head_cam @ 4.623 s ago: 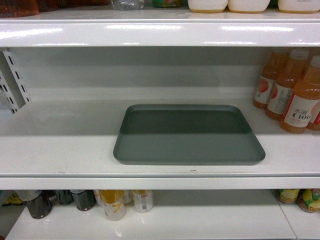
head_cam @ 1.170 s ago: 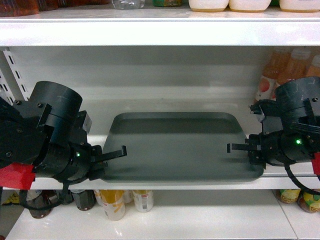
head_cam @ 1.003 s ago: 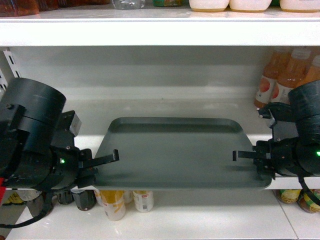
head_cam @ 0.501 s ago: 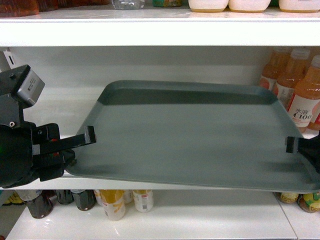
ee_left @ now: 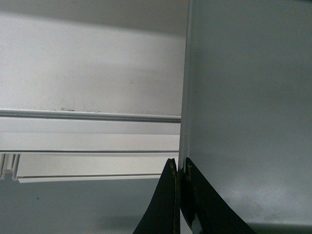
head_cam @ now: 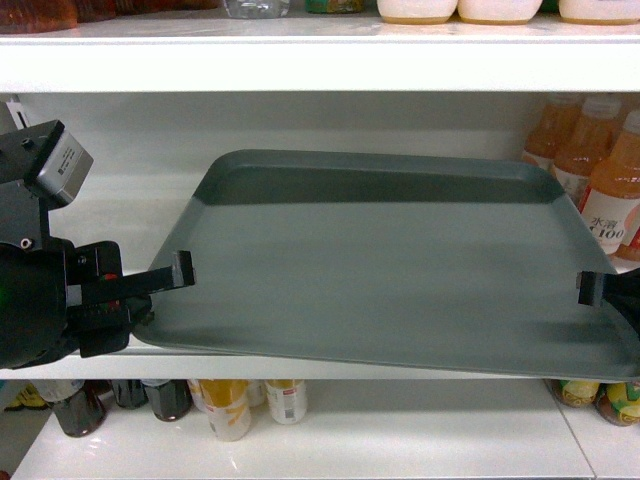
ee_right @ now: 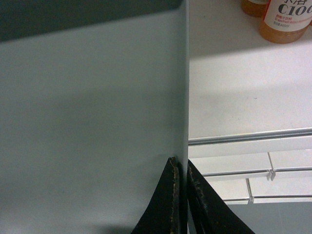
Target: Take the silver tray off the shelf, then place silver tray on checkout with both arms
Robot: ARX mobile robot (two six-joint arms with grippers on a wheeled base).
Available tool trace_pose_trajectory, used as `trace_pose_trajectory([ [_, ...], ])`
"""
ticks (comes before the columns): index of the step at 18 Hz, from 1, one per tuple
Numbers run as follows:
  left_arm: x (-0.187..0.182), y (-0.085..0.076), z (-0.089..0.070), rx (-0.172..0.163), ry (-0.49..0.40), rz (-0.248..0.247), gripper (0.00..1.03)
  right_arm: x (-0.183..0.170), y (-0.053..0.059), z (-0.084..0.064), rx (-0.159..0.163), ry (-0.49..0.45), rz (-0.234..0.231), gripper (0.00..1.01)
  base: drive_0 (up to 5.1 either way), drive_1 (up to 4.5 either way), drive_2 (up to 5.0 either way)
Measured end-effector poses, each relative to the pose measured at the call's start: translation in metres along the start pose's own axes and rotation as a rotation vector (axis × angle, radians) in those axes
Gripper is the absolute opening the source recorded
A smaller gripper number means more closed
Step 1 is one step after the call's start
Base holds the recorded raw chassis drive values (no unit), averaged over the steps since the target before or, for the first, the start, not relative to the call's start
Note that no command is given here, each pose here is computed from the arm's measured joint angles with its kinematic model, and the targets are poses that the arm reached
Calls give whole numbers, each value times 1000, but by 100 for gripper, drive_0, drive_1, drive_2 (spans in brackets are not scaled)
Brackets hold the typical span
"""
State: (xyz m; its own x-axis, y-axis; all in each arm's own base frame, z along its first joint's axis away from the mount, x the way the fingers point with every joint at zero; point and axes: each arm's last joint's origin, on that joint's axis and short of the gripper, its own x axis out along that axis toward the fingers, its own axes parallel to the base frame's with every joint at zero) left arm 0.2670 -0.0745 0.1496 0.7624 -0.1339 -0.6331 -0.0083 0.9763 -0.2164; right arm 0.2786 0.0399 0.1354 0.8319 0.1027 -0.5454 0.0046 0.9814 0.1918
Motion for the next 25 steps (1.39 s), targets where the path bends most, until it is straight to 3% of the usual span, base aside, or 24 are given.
trace_pose_trajectory([
  [8,0,0,0,0,0,0,3,0,0,0,0,0,0,4,0,0,0],
  [25,0,-1,-1,3,0,1,3,0,0,-1,0,3,-2,4,6,-404,415],
])
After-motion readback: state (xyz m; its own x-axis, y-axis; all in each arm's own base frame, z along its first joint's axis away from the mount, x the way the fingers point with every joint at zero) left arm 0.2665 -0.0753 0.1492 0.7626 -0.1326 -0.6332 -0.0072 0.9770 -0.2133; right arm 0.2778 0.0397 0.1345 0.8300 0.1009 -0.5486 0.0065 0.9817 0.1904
